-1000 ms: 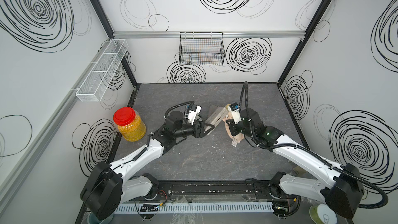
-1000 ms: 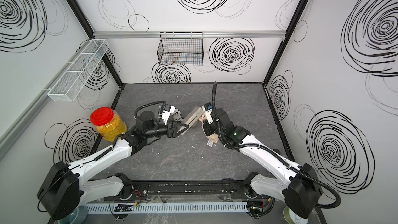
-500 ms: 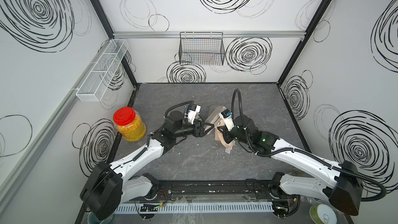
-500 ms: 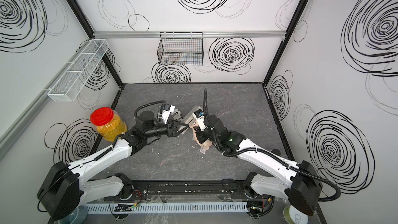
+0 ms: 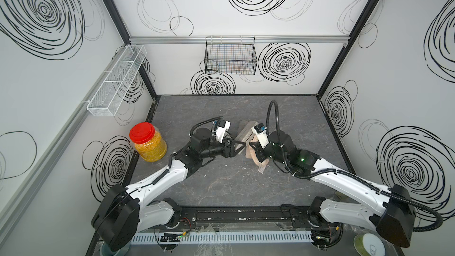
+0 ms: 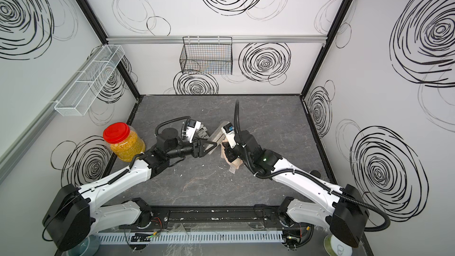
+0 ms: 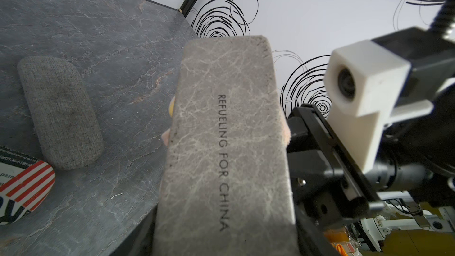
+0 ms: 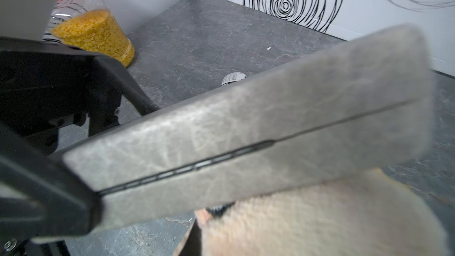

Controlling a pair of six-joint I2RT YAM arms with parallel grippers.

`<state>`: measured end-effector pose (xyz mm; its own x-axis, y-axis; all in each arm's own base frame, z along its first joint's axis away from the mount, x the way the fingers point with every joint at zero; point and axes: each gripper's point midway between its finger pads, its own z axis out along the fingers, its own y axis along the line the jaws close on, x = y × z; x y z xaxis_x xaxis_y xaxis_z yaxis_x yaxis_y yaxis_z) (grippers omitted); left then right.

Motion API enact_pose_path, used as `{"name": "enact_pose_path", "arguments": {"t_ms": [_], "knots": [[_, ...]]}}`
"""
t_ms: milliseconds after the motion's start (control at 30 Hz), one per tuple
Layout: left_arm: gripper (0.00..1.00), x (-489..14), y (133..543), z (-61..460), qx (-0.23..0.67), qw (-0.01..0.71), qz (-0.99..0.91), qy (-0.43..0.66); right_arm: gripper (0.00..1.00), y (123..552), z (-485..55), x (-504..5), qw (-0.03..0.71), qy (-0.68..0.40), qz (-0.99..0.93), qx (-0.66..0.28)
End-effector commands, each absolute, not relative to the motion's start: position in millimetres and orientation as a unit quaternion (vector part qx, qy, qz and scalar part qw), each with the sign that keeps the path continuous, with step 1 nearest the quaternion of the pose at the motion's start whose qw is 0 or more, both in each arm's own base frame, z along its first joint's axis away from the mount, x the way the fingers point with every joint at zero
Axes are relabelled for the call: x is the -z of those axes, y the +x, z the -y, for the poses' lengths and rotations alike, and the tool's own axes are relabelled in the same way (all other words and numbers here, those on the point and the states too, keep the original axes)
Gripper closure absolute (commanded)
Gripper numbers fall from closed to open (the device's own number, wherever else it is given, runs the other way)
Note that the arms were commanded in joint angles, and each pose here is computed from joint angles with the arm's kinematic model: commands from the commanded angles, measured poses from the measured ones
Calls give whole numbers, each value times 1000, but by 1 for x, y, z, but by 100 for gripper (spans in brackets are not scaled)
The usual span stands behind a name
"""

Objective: Wipe the eyeglass case
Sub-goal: Wipe the dirt from the eyeglass case.

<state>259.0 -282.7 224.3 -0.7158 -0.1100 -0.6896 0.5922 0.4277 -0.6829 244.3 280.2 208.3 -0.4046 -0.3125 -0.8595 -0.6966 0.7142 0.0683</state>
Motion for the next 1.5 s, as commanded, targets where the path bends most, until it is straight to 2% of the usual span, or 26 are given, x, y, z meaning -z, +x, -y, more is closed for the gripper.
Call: {"name": "enact_pose_path", "arguments": {"t_ms": [0,67,233,400,600,800,967,1467], "knots": [[41,-249,258,290,534,371,-739,175,85,256,-278,-221,481,-276,-805,-211],[41,-246,258,290,536,369,-740,171,86,270,-262,-218,483,-242,-820,-190],[41,-241,257,291,537,366,-741,168,85,286,-243,-218,472,-207,-827,-225],[41,-241,260,295,538,364,-741,169,84,267,-266,-214,444,-248,-816,-276],[41,-241,263,304,542,363,-738,173,84,247,-284,-206,436,-277,-809,-281],[41,-239,262,309,545,358,-738,175,85,276,-253,-205,458,-198,-836,-230],[41,-237,261,308,543,358,-739,174,85,295,-234,-207,449,-160,-846,-241],[41,-240,262,309,547,357,-737,172,82,237,-285,-204,407,-290,-805,-320]]}}
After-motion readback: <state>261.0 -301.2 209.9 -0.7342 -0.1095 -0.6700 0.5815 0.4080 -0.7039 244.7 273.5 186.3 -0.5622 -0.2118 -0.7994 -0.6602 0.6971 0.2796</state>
